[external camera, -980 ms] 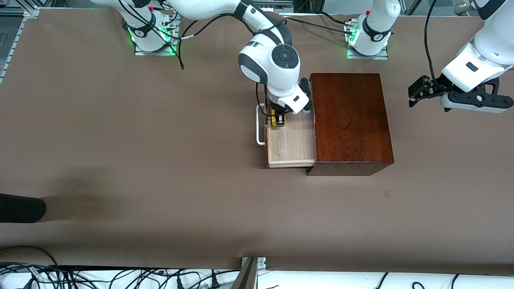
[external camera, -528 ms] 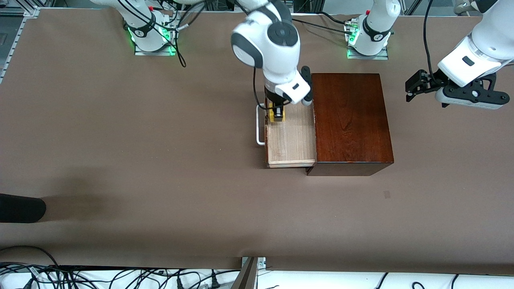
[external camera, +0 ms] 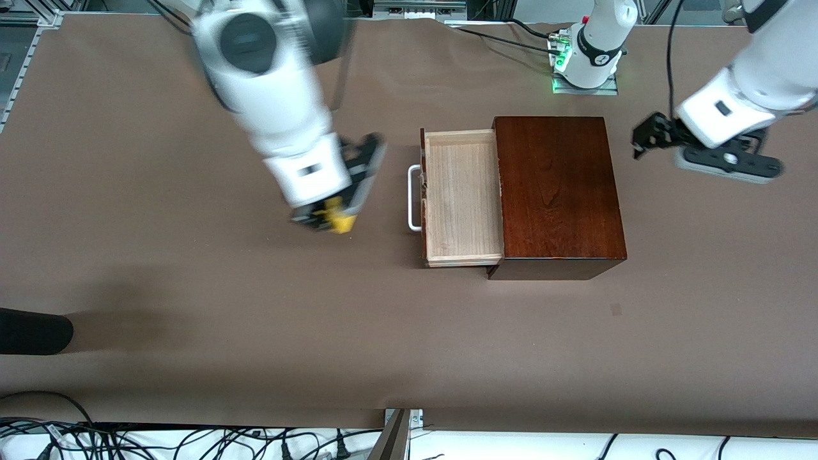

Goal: Open drawer, take yellow block, close drawer
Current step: 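Lift the cube out with the right gripper while the left gripper returns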

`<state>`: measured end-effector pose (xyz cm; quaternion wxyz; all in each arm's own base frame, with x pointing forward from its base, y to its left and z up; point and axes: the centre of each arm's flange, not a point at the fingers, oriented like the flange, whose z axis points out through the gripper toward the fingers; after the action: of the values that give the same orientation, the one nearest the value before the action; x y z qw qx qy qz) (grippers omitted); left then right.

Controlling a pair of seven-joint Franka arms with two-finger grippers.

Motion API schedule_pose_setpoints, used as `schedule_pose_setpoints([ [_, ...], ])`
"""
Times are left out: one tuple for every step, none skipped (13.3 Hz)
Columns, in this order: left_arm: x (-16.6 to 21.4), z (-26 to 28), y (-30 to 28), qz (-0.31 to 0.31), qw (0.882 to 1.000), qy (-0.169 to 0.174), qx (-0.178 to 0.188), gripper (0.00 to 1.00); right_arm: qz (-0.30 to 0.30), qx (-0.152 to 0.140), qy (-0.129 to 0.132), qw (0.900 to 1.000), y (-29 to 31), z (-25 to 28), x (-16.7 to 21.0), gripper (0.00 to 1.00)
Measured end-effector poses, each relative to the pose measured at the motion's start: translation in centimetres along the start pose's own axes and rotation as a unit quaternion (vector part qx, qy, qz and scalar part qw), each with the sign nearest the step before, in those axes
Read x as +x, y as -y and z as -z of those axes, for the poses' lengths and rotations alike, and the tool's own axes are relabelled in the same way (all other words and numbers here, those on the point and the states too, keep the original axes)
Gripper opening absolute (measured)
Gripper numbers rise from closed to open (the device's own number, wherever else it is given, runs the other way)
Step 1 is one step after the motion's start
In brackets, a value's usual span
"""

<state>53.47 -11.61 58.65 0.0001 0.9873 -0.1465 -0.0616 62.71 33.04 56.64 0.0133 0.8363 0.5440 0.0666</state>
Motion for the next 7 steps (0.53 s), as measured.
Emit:
schedule_pose_setpoints([
  [0.1,-0.2,-1.9,-0.038,0.999,0.008,-0.006,1.00,-0.028,-0.003,0.001,1.000,-2.7,1.0,-2.7,0.56],
  [0.4,-0.7,-3.8,-0.087,0.996,0.014,-0.016,1.00,-0.053,-0.002,0.008,0.999,-5.0,1.6,-5.4,0.56],
  [0.8,-1.5,-5.6,-0.137,0.990,0.020,-0.029,1.00,-0.080,0.002,0.018,0.997,-6.7,1.9,-7.8,0.56],
  [1.3,-2.5,-7.5,-0.177,0.983,0.028,-0.041,1.00,-0.110,0.006,0.027,0.994,-8.2,1.8,-9.9,0.56],
  [1.8,-3.4,-10.1,-0.211,0.975,0.035,-0.053,1.00,-0.137,0.012,0.036,0.990,-9.3,1.2,-12.0,0.56],
  [2.3,-4.2,-13.3,-0.243,0.967,0.040,-0.066,1.00,-0.160,0.018,0.045,0.986,-9.9,0.2,-13.9,0.56],
  [2.9,-4.8,-16.7,-0.274,0.957,0.043,-0.078,1.00,-0.186,0.025,0.055,0.981,-10.3,-1.1,-15.6,0.56],
])
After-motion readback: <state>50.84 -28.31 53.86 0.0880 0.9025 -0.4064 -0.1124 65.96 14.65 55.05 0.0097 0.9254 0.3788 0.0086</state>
